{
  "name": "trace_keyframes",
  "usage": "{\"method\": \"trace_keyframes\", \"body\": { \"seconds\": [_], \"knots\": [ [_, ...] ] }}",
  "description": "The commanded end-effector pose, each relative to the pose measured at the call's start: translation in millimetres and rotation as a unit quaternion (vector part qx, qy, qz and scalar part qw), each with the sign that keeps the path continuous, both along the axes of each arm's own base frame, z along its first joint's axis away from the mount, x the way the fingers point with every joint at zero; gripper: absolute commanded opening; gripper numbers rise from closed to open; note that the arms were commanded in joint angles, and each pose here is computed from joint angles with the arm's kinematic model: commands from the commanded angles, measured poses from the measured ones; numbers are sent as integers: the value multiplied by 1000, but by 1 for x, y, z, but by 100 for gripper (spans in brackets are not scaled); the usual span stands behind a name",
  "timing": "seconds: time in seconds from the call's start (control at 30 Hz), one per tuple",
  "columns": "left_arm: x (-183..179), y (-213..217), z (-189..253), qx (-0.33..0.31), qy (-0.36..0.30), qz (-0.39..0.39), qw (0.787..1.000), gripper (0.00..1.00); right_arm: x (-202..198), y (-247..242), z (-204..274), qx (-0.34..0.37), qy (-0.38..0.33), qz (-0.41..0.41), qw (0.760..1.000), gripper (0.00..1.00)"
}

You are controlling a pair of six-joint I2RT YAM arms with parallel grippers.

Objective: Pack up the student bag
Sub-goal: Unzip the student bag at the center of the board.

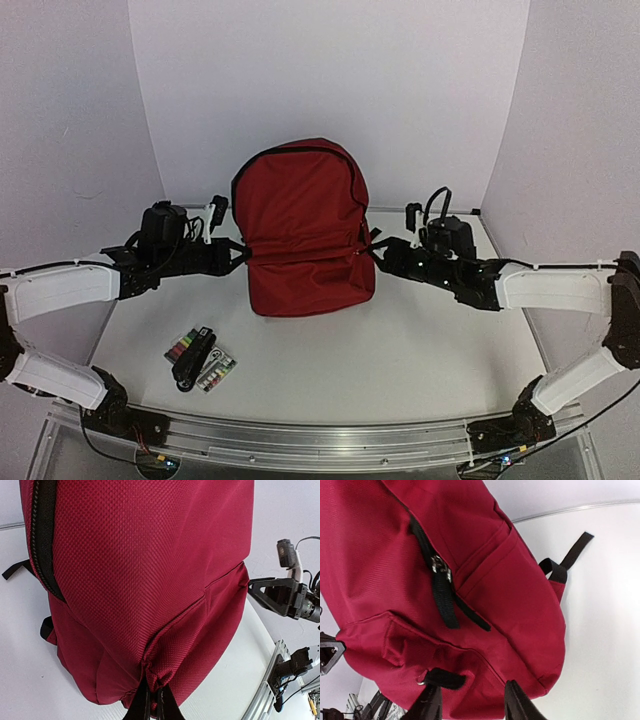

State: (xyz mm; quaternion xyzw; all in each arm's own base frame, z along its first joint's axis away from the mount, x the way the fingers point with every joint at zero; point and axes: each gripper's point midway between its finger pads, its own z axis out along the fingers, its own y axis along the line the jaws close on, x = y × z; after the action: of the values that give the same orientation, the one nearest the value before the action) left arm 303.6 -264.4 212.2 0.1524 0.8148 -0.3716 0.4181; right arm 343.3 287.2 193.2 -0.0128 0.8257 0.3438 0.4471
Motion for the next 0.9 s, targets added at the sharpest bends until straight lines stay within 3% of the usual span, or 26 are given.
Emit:
{"method": "trace_keyframes", "body": {
  "seconds": [0.0, 0.1, 0.2, 0.33, 0.53, 0.87],
  "knots": [
    [-10, -9, 10, -11, -4, -48, 999, 0, -27, 6, 38, -7, -62, 56, 996, 61],
    [-12, -13, 9, -10, -2, -62, 998, 0, -39, 17, 37, -43, -88, 63, 993, 77],
    [-12, -15, 9, -5, -1, -70, 998, 0, -36, 28, 24, -81, -85, 49, 992, 81],
    [-12, -16, 11, -3, -1, -71, 998, 0, -46, 61, 9, -109, -83, 52, 989, 80],
    [-11, -18, 10, 2, 1, -69, 998, 0, -57, 95, -15, -91, -63, 21, 994, 75],
    [-15, -18, 3, 18, 8, -67, 998, 0, -45, 125, -25, -138, -94, -26, 986, 66]
  ]
}}
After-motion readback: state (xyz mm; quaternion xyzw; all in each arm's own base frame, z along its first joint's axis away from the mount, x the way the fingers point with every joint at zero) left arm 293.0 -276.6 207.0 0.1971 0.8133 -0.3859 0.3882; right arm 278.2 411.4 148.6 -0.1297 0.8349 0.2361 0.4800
